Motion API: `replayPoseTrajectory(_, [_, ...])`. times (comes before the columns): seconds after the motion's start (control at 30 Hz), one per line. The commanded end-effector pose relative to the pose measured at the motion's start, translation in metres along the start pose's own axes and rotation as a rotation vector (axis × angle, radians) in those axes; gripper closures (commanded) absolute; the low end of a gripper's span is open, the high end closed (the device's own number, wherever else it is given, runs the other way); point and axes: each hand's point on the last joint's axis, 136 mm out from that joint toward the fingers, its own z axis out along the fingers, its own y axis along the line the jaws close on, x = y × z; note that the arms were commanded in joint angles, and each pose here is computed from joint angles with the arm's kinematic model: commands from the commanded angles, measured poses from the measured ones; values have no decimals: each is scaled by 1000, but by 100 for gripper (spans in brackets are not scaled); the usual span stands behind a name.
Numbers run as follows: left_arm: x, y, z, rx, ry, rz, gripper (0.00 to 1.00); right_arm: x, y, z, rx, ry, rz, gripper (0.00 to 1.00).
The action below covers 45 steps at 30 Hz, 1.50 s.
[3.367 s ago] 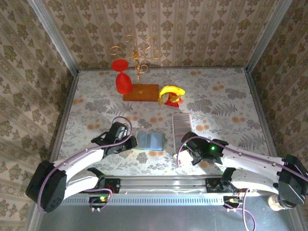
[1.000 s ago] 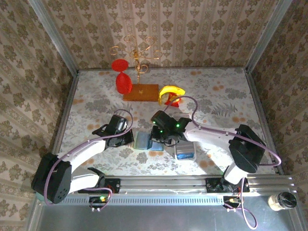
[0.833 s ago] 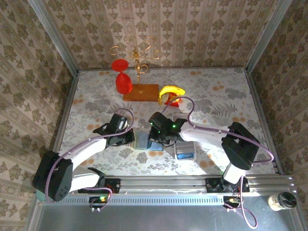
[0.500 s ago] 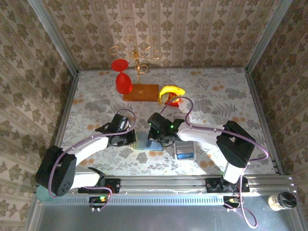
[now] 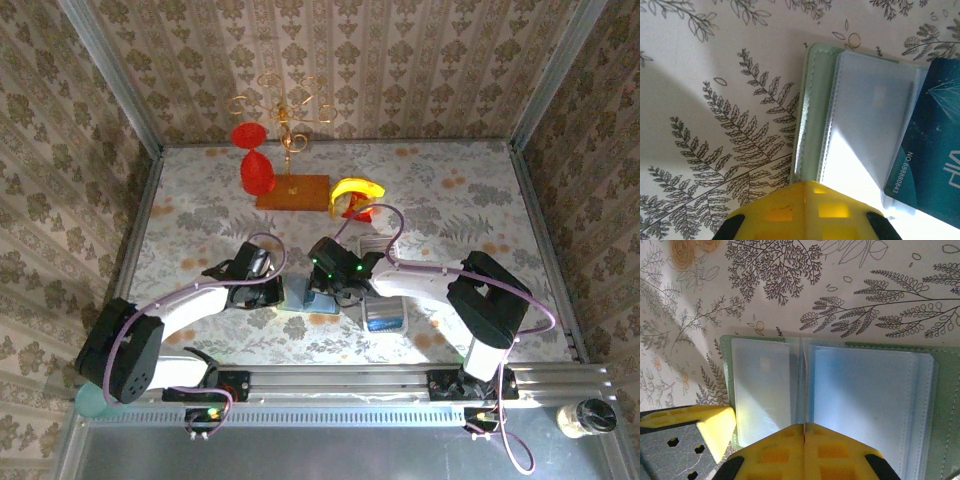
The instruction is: Put the credit cards into the card holder
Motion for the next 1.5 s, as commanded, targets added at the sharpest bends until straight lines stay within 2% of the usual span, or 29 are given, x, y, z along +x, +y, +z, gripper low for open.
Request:
replayPoseTrajectory(0.0, [5, 5, 3, -17, 6, 10, 98, 0, 1, 0, -12, -10, 14, 100])
replayPoseTrajectory(0.97, [21, 11, 8, -35, 32, 10, 100, 10, 14, 0, -193, 2, 62, 100])
replayPoseTrajectory(1.47, [25, 10, 10, -34, 39, 20, 100, 19, 4, 12, -148, 45, 55, 100])
